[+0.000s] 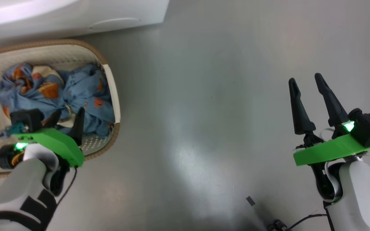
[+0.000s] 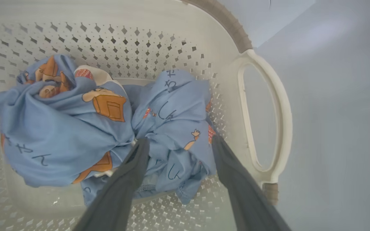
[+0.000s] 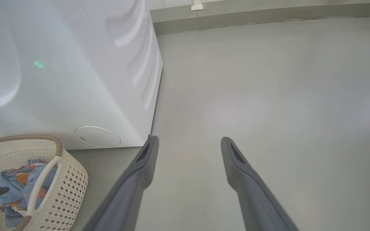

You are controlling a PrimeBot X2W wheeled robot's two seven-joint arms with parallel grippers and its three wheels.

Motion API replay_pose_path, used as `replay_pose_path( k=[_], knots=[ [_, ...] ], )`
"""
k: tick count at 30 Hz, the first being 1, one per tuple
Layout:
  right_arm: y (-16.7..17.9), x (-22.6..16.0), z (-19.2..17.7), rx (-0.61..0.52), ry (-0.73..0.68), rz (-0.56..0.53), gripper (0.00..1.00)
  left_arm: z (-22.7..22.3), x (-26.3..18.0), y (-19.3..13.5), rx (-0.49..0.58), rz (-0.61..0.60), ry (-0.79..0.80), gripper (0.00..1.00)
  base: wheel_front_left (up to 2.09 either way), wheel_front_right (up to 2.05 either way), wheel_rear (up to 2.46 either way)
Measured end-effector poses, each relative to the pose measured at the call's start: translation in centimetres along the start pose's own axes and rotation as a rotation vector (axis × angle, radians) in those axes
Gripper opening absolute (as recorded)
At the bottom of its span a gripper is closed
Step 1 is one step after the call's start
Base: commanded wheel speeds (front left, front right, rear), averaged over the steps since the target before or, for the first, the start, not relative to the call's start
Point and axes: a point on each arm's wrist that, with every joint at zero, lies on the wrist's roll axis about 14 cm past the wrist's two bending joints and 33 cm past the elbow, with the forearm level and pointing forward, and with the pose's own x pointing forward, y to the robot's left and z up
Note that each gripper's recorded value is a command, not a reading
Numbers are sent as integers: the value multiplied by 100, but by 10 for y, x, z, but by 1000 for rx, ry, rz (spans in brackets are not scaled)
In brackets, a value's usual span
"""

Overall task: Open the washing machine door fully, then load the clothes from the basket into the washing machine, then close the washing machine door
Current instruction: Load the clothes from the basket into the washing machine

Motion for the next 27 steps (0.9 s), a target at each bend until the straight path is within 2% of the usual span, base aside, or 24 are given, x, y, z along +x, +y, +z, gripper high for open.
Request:
replay_pose_path(
  k=[13,27],
  knots=[
    [-9,12,-20,-15,35,-18,100,-20,43,13,-6,-21,84,100,0,0,0],
    [-10,16,-30,-13,49,-26,100,-11,65,-7,-23,-100,68,100,0,0,0]
  ],
)
